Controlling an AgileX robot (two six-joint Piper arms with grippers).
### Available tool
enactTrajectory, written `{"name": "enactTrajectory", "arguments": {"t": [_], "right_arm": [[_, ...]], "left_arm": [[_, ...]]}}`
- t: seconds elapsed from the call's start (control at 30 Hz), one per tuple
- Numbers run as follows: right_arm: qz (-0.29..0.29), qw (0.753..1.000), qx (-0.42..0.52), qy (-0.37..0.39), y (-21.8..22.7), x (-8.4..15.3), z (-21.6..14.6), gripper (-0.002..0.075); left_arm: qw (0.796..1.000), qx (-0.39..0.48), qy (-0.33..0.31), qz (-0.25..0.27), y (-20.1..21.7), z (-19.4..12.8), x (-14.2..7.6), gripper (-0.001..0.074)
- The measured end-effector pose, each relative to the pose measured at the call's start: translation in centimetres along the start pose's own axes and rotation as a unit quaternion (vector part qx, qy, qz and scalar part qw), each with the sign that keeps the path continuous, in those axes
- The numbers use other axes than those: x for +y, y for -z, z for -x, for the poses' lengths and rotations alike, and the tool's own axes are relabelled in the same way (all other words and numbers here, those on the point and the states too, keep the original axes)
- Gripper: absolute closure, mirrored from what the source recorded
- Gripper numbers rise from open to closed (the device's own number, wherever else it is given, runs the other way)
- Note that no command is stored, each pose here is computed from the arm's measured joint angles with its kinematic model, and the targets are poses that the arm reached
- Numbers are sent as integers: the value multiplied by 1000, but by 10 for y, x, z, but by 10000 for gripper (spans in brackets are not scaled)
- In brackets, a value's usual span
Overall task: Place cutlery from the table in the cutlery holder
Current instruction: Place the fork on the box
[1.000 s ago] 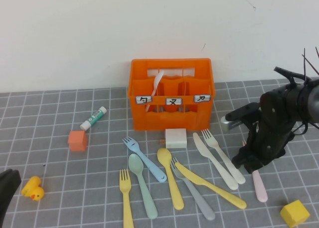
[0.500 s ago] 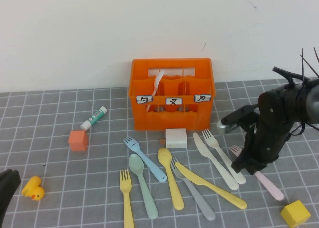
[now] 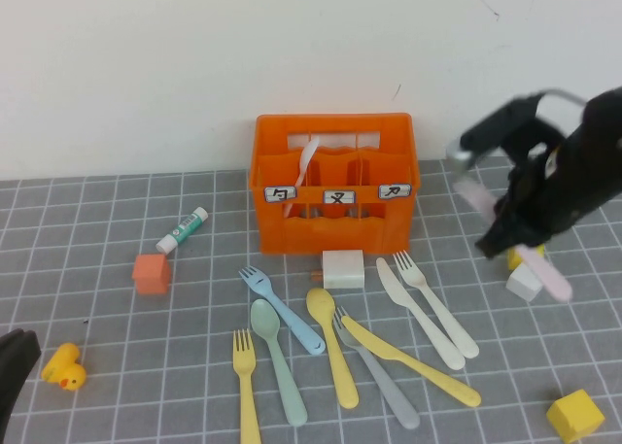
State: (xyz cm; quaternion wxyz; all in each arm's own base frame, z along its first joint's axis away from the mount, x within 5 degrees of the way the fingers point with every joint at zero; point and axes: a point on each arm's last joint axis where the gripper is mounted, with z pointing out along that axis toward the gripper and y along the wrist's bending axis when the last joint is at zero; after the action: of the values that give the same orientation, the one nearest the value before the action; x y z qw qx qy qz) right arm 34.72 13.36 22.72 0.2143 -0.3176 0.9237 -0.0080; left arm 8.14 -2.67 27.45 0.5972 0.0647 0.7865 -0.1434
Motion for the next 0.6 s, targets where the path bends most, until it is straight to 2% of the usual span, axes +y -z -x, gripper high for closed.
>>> {"name": "enactTrajectory", "arguments": {"t": [0.2,0.3,0.47,0.6], "right_arm": [[-16,988,-152,-2,52,-3,20,611],[-23,970,-240,-31,70,-5,33,611],[-6,928,-353,-122,81,-3,51,611],[-14,901,-413,-133,78,9,65,611]], "left_arm": [[1000,0,0,0,0,0,0,736],[1000,0,-1,0,0,0,0,736],[1000,0,-1,0,0,0,0,736],[1000,-1,-2,0,0,0,0,736]]}}
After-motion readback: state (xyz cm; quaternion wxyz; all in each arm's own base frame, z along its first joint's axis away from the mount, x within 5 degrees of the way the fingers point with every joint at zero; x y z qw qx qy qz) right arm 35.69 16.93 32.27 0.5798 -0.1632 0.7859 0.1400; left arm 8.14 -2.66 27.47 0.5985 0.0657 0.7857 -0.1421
